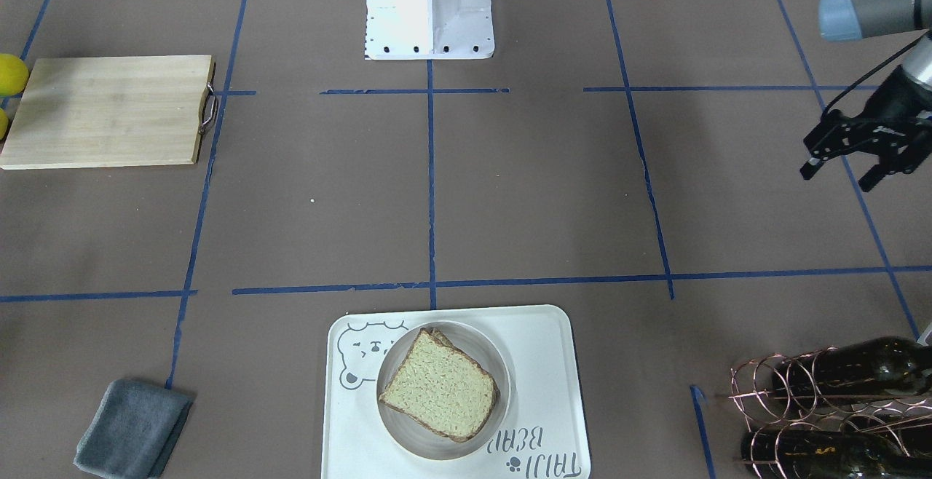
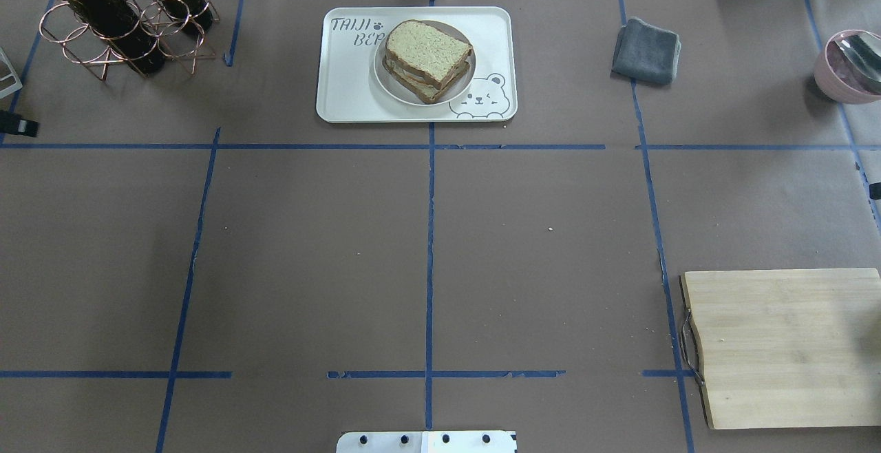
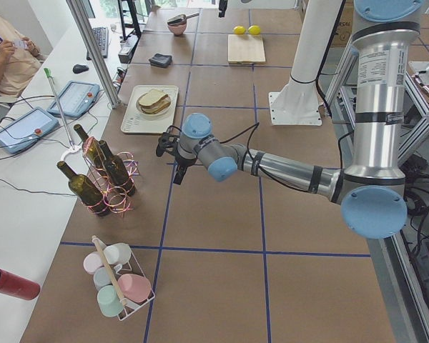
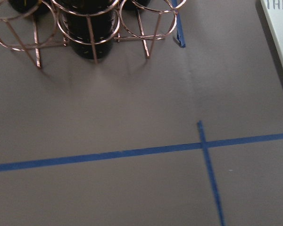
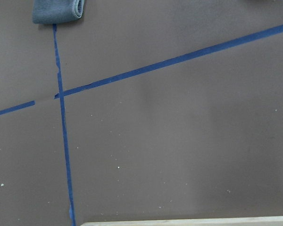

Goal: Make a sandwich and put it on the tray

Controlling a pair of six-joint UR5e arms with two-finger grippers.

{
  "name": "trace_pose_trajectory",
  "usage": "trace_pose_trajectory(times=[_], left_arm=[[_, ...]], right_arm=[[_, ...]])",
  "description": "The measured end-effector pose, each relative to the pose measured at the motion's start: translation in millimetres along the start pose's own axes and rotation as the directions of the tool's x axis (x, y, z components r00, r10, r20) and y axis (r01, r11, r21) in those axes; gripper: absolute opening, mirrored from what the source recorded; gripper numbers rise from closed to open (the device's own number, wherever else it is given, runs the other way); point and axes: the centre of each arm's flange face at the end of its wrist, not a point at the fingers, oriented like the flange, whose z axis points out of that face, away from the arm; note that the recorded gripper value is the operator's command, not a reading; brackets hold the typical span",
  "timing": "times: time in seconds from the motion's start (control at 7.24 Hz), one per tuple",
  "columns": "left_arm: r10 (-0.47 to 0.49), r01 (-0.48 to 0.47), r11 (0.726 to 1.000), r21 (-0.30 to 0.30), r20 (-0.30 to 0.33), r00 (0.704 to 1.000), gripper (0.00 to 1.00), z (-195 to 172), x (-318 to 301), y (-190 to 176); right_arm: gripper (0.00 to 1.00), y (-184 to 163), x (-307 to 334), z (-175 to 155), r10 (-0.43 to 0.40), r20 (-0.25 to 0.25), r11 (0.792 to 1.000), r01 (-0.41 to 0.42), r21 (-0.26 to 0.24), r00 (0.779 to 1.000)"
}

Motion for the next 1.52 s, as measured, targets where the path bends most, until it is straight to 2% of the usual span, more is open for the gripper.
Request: trace_pose_trajectory(times=[0.14,0.28,0.55,0.69,0.83,0.97,1.1,1.24,1.52], left_arm=[[0.057,-0.056,0.998,-0.014,0.053,0.997,1.0,-23.0,-44.6,6.5],[0.082,-0.077,0.995,-0.061,0.092,0.992,1.0,-43.6,-87.4,12.8],[0.041,-0.026,0.985,-0.169,0.084,0.996,1.0,-71.0,-140.2,29.9],[-0.016,0.033,0.975,-0.218,0.077,0.997,1.0,-78.7,-147.2,37.3],[-0.06,0.078,0.964,-0.254,0.077,0.995,1.0,-82.7,-149.0,44.2],[-0.084,0.102,0.956,-0.273,0.078,0.993,1.0,-83.6,-150.2,50.2],[-0.096,0.115,0.952,-0.285,0.079,0.992,1.0,-82.2,-151.8,54.3],[-0.109,0.128,0.946,-0.299,0.08,0.991,1.0,-78.5,-155.5,61.7],[-0.124,0.138,0.942,-0.305,0.066,0.99,1.0,-76.7,-155.5,71.3]], right_arm=[[1.0,-18.2,4.2,-9.3,-0.029,-0.032,1.0,0.029,0.004,0.999],[1.0,-36.3,5.8,-19.6,-0.054,-0.062,0.999,0.055,0.004,0.997],[1.0,-64.6,6.7,-31.2,-0.113,-0.143,0.994,0.112,-0.017,0.983],[1.0,-71.9,11.9,-33.8,-0.163,-0.214,0.987,0.158,-0.042,0.963],[1.0,-73.8,24.6,-37.8,-0.217,-0.282,0.976,0.197,-0.098,0.935],[1.0,-71.7,43.1,-47.0,-0.259,-0.319,0.962,0.213,-0.17,0.912],[1.0,-66.8,59.6,-59.8,-0.276,-0.325,0.95,0.207,-0.232,0.905],[1.0,-61.5,65.4,-67.5,-0.276,-0.318,0.944,0.194,-0.268,0.907],[1.0,-57.5,69.0,-70.6,-0.27,-0.313,0.94,0.179,-0.291,0.911]])
